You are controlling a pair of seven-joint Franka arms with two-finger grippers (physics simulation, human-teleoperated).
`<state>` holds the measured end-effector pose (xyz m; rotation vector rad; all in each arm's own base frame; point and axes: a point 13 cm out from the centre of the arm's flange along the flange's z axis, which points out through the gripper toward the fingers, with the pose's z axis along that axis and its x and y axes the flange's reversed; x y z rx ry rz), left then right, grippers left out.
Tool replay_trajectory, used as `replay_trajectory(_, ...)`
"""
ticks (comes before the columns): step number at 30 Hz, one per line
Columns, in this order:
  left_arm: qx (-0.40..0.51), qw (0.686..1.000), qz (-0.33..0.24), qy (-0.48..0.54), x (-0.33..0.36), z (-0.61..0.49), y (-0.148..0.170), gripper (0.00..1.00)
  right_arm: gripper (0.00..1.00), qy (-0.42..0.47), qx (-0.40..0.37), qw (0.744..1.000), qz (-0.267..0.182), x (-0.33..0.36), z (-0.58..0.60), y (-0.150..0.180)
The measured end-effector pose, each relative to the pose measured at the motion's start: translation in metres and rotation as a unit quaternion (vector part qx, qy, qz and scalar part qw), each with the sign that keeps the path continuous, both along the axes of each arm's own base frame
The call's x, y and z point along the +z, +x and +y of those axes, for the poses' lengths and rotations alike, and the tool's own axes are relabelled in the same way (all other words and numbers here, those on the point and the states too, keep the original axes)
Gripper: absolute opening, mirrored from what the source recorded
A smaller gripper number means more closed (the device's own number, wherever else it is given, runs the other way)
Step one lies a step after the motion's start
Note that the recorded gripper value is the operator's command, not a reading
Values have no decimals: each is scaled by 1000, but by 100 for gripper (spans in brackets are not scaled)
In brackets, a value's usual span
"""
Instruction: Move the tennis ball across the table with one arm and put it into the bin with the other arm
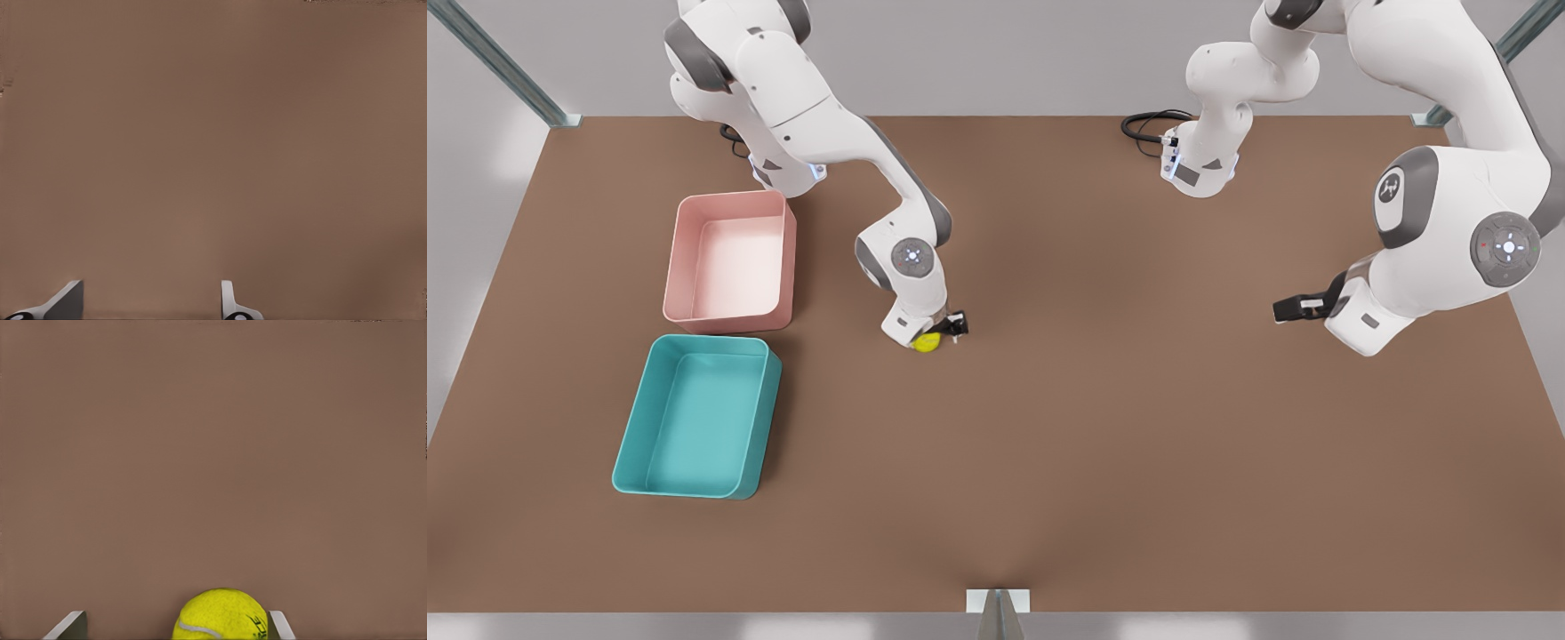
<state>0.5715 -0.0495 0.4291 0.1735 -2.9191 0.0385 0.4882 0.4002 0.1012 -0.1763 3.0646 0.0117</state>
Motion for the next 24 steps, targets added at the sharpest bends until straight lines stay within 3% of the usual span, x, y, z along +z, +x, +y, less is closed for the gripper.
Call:
replay_trajectory(9,42,999,7,10,-6,-1,0,100,100,-6,-69,998,6,2,-47,12)
replay_trajectory(24,82,996,23,18,-22,2,5,100,100,-18,-72,997,24,-27,-34,-3)
